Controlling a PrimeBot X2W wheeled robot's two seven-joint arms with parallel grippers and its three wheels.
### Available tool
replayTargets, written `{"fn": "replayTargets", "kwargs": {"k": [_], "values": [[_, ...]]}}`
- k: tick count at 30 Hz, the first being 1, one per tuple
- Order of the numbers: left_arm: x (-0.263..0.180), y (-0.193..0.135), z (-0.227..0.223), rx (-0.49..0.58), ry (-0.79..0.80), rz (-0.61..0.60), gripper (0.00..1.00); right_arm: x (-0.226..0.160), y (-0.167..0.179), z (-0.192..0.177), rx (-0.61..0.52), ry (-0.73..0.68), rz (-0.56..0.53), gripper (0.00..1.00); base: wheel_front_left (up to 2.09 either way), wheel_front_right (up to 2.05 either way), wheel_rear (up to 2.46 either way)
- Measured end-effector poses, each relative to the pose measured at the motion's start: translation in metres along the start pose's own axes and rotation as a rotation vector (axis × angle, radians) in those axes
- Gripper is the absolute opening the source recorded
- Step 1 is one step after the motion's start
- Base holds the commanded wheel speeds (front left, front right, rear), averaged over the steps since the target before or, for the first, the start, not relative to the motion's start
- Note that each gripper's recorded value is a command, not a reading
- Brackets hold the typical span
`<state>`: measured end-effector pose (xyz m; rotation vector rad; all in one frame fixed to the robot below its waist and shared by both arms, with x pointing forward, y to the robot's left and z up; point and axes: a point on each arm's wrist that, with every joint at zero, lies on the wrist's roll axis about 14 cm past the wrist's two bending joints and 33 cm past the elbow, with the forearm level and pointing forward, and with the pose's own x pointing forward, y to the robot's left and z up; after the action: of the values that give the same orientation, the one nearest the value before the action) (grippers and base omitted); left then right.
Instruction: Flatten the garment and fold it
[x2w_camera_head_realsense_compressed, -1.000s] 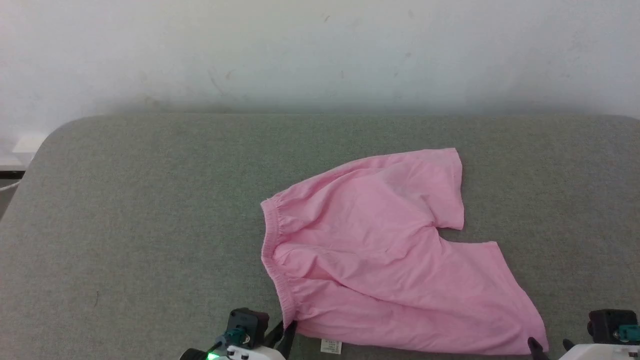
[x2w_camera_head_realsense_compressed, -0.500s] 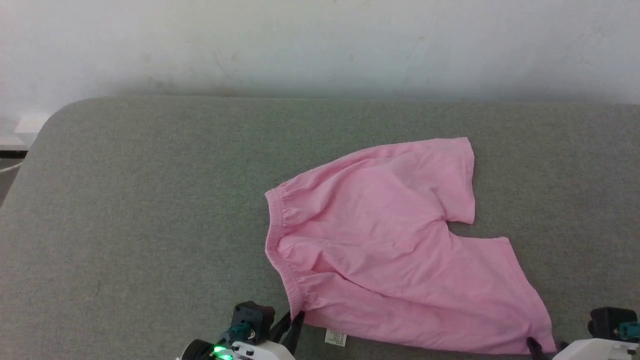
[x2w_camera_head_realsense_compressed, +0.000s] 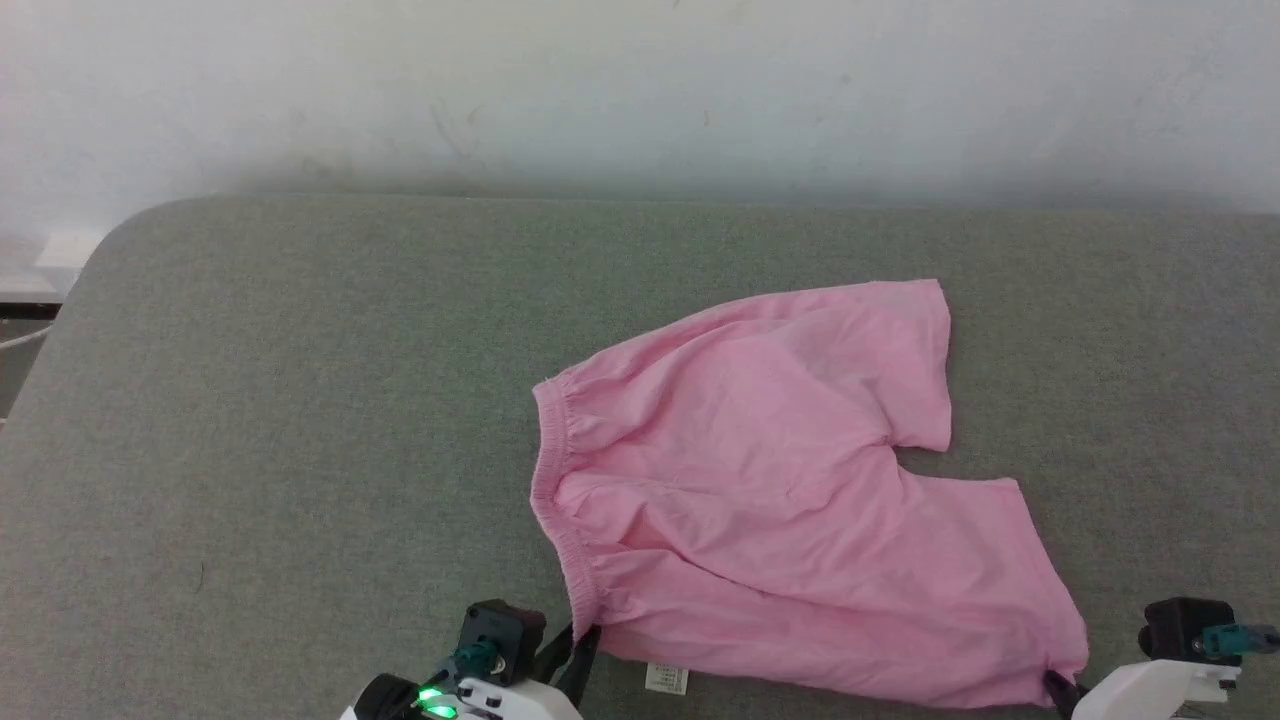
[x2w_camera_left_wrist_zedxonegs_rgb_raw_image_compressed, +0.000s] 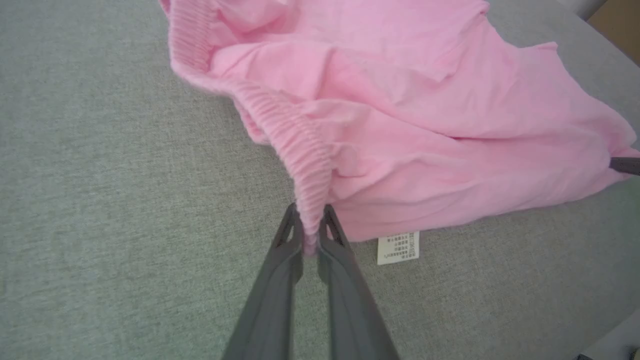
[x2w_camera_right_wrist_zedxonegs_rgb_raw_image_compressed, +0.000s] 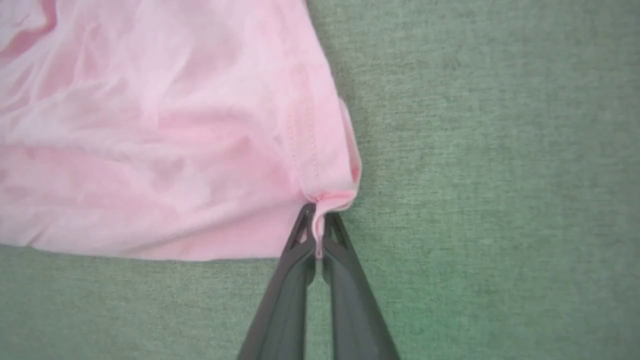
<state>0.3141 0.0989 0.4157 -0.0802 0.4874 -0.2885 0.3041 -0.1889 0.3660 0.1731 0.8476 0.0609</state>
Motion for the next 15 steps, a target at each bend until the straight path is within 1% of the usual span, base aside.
{"fn": "replayTargets", "kwargs": {"k": [4, 7, 10, 12, 15], "values": [[-0.008, 0.002, -0.002, 0.029, 0.016, -0.005, 0.00, -0.010, 0.018, 0.017, 0.037, -0.047, 0.076, 0.00, 0.00, 0.00, 0.00], [-0.016, 0.005, 0.004, 0.054, 0.003, -0.009, 0.00, -0.027, 0.023, 0.045, 0.041, -0.128, 0.122, 0.00, 0.00, 0.00, 0.00], [-0.025, 0.007, 0.021, 0.072, -0.035, -0.014, 0.00, -0.048, 0.024, 0.074, 0.041, -0.210, 0.161, 0.00, 0.00, 0.00, 0.00], [-0.031, 0.010, 0.035, 0.098, -0.065, -0.018, 0.00, -0.063, 0.030, 0.092, 0.053, -0.261, 0.205, 0.00, 0.00, 0.00, 0.00], [-0.040, 0.014, 0.059, 0.118, -0.116, -0.023, 0.00, -0.084, 0.041, 0.122, 0.041, -0.342, 0.273, 0.00, 0.00, 0.00, 0.00]]}}
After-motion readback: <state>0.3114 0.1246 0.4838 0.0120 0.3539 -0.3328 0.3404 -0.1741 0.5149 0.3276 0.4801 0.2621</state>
